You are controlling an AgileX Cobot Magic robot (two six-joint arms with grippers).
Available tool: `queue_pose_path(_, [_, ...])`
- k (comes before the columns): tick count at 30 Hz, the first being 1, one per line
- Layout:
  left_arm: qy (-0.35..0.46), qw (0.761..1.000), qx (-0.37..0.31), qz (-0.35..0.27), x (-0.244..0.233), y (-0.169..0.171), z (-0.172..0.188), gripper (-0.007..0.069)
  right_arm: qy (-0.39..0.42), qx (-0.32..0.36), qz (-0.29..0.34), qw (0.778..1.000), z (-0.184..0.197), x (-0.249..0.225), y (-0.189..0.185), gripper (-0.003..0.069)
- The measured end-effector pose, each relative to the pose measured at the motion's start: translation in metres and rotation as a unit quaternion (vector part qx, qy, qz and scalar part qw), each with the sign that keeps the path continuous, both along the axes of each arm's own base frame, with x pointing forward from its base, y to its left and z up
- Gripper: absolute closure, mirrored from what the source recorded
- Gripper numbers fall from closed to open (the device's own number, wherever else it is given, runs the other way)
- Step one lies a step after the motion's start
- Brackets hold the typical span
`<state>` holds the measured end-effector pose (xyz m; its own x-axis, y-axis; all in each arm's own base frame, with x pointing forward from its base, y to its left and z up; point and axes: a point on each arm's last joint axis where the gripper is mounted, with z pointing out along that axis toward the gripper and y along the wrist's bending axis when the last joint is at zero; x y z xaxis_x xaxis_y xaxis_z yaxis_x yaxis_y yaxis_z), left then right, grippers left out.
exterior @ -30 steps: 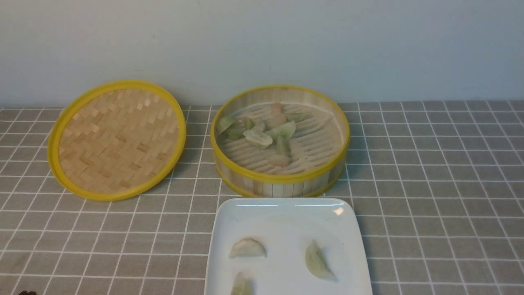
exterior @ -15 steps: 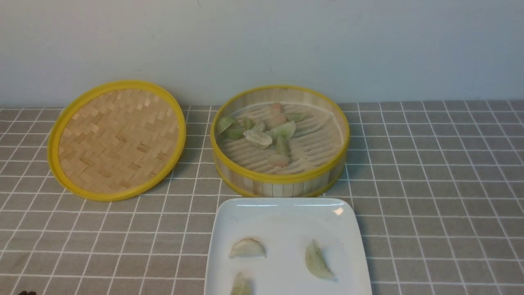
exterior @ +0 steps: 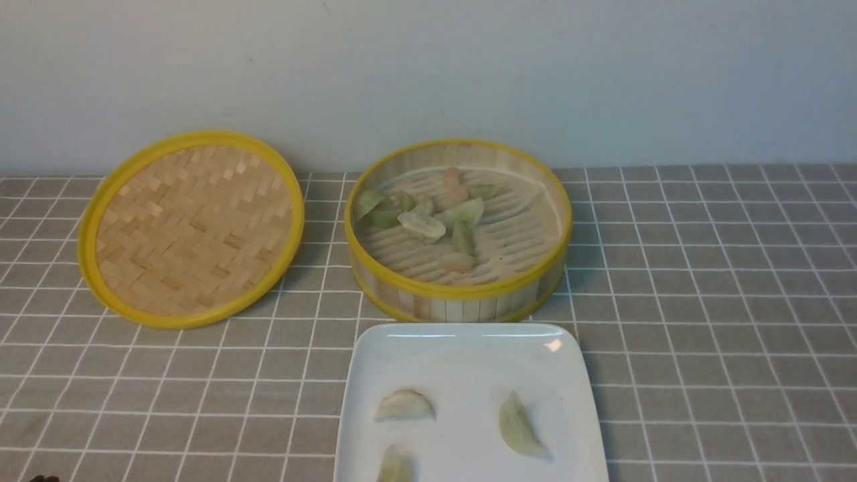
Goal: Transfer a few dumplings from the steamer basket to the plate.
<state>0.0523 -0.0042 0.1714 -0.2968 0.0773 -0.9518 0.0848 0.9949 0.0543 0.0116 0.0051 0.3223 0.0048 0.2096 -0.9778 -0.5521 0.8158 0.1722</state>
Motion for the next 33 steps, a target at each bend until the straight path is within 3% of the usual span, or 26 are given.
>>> queue_pose_path(10, [0.0, 1.0, 0.0, 0.0, 0.0, 0.0, 0.0, 0.063, -0.041, -0.025, 0.011, 0.999, 0.002, -0.002, 0.003, 0.0673])
queue_pose_path(15, [0.0, 1.0, 0.0, 0.0, 0.0, 0.0, 0.0, 0.063, -0.014, -0.053, -0.107, 0.993, -0.019, 0.009, 0.004, 0.0673])
queue_pose_path(21, [-0.001, 1.0, 0.0, 0.0, 0.0, 0.0, 0.0, 0.063, 0.095, -0.098, -0.252, 0.958, -0.089, 0.034, -0.002, 0.0673])
queue_pose_path(26, [0.0, 1.0, 0.0, 0.0, 0.0, 0.0, 0.0, 0.063, 0.169, -0.126, -0.276, 0.938, -0.142, 0.042, -0.006, 0.0673])
queue_pose_path(33, [-0.002, 1.0, 0.0, 0.0, 0.0, 0.0, 0.0, 0.063, 0.138, -0.119, -0.283, 0.942, -0.141, 0.043, -0.006, 0.0673])
